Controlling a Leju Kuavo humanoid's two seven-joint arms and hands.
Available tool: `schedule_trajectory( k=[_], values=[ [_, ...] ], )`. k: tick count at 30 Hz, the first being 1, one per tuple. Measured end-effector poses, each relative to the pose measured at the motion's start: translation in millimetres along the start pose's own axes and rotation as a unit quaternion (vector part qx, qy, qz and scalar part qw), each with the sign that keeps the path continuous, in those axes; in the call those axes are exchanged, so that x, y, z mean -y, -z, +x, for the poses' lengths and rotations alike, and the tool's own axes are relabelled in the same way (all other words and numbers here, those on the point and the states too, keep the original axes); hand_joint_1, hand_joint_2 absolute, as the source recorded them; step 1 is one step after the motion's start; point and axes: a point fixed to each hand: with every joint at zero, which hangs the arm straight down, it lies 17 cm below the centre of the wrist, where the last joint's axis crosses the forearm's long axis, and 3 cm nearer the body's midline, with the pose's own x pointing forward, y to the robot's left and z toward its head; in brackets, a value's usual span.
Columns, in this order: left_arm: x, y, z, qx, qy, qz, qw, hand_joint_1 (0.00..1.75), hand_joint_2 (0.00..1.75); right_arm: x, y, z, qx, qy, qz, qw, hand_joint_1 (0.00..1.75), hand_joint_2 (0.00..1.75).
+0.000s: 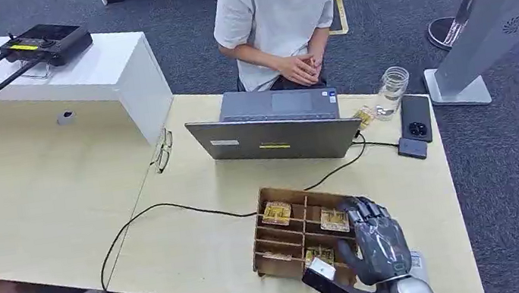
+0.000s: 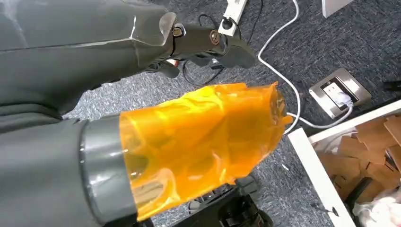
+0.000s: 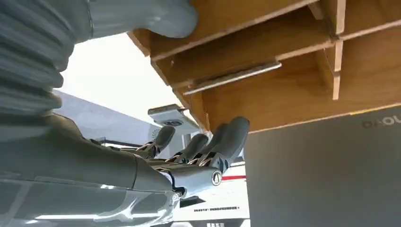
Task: Pass the card to the sensor for recognition and then transmit it.
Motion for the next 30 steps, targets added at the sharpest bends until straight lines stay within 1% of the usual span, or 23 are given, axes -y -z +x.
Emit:
schedule_trajectory(
  k=[3,4,5,6,7,8,9,10,12,13,18,19,20,23,30],
  values=[
    [-0.2,0.0,-0.2,0.000,0.000,0.000,1.000,0.00,0.00,-0.9,-0.2,-0.3,0.000,0.000,0.001,1.000,0.56,1.75],
    [0.0,0.0,0.0,0.000,0.000,0.000,1.000,0.00,0.00,-1.3,-0.4,-0.5,-0.001,0.000,0.002,1.000,0.59,1.75],
    [-0.4,0.1,-0.2,0.000,0.000,0.000,1.000,0.00,0.00,-1.6,-0.4,-0.7,-0.001,0.000,0.002,1.000,0.66,1.75],
    [-0.1,0.0,0.0,0.000,-0.001,0.000,1.000,0.00,0.00,-1.5,-0.3,-0.7,-0.001,0.000,0.002,1.000,0.66,1.75],
    [-0.1,0.0,0.0,0.000,-0.001,0.000,1.000,0.00,0.00,-1.3,0.0,-0.8,-0.001,0.001,0.002,1.000,0.87,1.75],
    [-0.3,0.0,-0.2,0.000,-0.001,0.000,1.000,0.00,0.00,-0.7,0.5,-0.8,-0.001,0.001,0.001,1.000,1.24,1.75],
    [-0.1,0.0,0.0,0.000,-0.001,0.000,1.000,0.00,0.00,-0.5,0.8,-0.9,-0.001,0.000,0.001,1.000,1.24,1.75],
    [-0.3,0.0,-0.2,0.000,-0.001,0.000,1.000,0.00,0.00,-0.1,1.3,-0.7,-0.001,0.000,0.000,1.000,1.34,1.75],
    [-0.4,0.1,-0.1,0.000,-0.001,0.001,1.000,0.00,0.00,0.2,1.8,0.1,-0.001,0.001,0.000,1.000,1.36,1.75],
    [-0.4,0.1,-0.2,0.000,-0.002,0.001,1.000,0.00,0.00,0.6,2.5,1.0,0.000,0.002,0.000,1.000,1.43,1.75],
    [-0.4,0.1,-0.2,0.000,-0.001,0.001,1.000,0.00,0.00,4.9,7.1,2.3,0.001,0.002,-0.005,1.000,1.52,1.75],
    [-0.3,0.0,-0.3,-0.001,-0.001,0.000,1.000,0.00,0.00,5.0,7.3,2.3,0.001,0.002,-0.005,1.000,1.48,1.75],
    [-0.1,0.0,-0.1,0.000,-0.001,0.000,1.000,0.00,0.00,5.0,7.3,2.5,0.002,0.002,-0.005,1.000,1.50,1.75],
    [-0.3,0.1,-0.3,-0.001,-0.002,0.000,1.000,0.00,0.00,5.0,7.4,2.4,0.002,0.002,-0.005,1.000,1.48,1.75],
    [-0.1,0.0,-0.1,-0.001,-0.002,0.000,1.000,0.00,0.00,5.2,7.6,2.3,0.001,0.002,-0.006,1.000,1.55,1.75]
  ],
)
